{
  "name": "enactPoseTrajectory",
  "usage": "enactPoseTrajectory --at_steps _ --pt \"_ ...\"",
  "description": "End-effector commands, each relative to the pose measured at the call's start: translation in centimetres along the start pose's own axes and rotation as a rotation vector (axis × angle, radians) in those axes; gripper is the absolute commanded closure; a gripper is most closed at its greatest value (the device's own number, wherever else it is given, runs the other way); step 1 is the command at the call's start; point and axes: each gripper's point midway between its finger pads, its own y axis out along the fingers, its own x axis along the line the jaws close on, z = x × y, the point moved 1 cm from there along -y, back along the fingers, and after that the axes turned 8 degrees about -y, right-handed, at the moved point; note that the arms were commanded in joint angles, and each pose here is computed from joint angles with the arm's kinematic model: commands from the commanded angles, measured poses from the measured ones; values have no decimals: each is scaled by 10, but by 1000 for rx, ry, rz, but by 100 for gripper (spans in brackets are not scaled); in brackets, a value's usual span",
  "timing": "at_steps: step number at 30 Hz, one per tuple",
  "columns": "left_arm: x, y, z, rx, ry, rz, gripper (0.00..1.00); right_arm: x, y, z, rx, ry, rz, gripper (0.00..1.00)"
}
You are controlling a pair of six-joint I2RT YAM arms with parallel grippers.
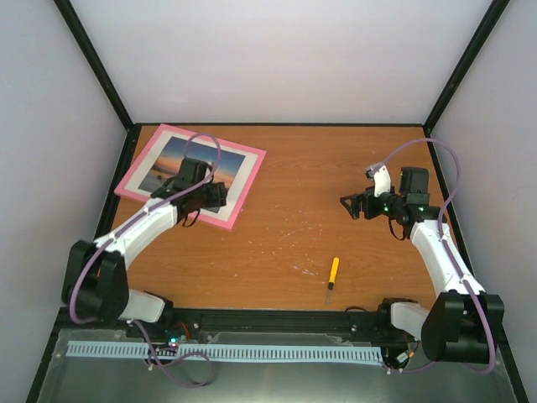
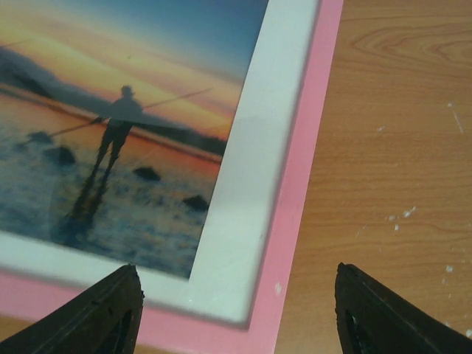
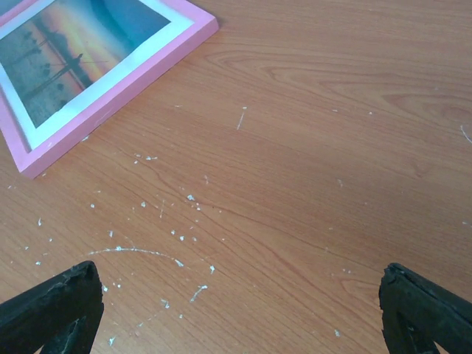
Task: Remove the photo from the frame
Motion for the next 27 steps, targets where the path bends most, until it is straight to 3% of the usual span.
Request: enactPoseTrajectory --at_steps 1,12,17,19,24,27 --pt "-27 17 -32 8 10 59 29 8 1 -5 -27 -76 -44 0" --pt "-77 96 -90 98 7 195 19 28 -29 -32 -18 -68 -105 0" --pt "-88 131 -109 102 51 200 19 48 -24 -3 -44 -91 -186 0" --pt "-85 142 -110 97 66 184 22 49 -23 -1 -40 -106 -196 0" --pt "-91 160 -98 111 107 240 42 47 -19 -1 -41 -104 -203 1" --pt "-94 171 -91 121 132 237 45 51 -17 2 -35 -111 -234 9"
